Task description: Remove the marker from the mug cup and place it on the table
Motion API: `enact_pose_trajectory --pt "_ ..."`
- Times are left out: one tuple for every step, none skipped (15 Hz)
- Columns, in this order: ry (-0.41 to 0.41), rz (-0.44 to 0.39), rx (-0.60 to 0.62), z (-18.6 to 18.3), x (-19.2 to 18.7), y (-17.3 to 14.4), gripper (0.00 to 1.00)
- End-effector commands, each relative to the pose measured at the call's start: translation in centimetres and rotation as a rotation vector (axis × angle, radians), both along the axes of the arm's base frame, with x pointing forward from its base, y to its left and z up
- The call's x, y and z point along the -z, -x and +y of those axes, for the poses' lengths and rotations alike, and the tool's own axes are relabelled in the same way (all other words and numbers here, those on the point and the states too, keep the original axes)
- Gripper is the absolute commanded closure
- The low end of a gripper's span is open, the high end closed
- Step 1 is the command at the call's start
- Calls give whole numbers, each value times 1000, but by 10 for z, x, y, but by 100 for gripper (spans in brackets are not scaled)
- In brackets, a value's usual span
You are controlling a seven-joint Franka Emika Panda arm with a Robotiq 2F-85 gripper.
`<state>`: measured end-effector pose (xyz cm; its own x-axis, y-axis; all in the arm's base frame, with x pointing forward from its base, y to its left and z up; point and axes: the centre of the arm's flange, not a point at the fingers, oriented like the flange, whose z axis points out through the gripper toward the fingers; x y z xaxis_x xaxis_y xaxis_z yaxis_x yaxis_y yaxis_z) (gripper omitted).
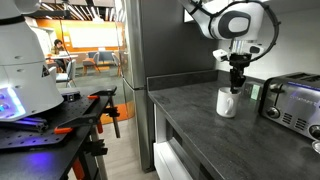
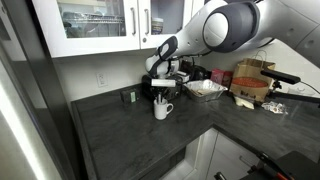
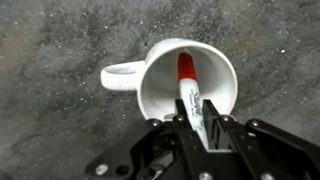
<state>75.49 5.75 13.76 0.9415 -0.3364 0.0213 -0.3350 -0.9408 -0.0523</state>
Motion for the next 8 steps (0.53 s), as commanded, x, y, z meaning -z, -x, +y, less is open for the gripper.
enact_pose_trajectory --pt "-11 5 50 -13 -27 20 94" --pt "-18 -11 58 -17 -34 24 94" --pt "-22 -20 62 -20 -40 26 94" --pt "-23 -39 70 -26 -48 28 94" --pt "-23 -45 73 -30 -58 29 94" --pt "-27 -53 78 -34 -68 30 94" --pt "-32 -65 82 -36 -79 32 94" --pt "-42 -74 83 -38 -91 35 94"
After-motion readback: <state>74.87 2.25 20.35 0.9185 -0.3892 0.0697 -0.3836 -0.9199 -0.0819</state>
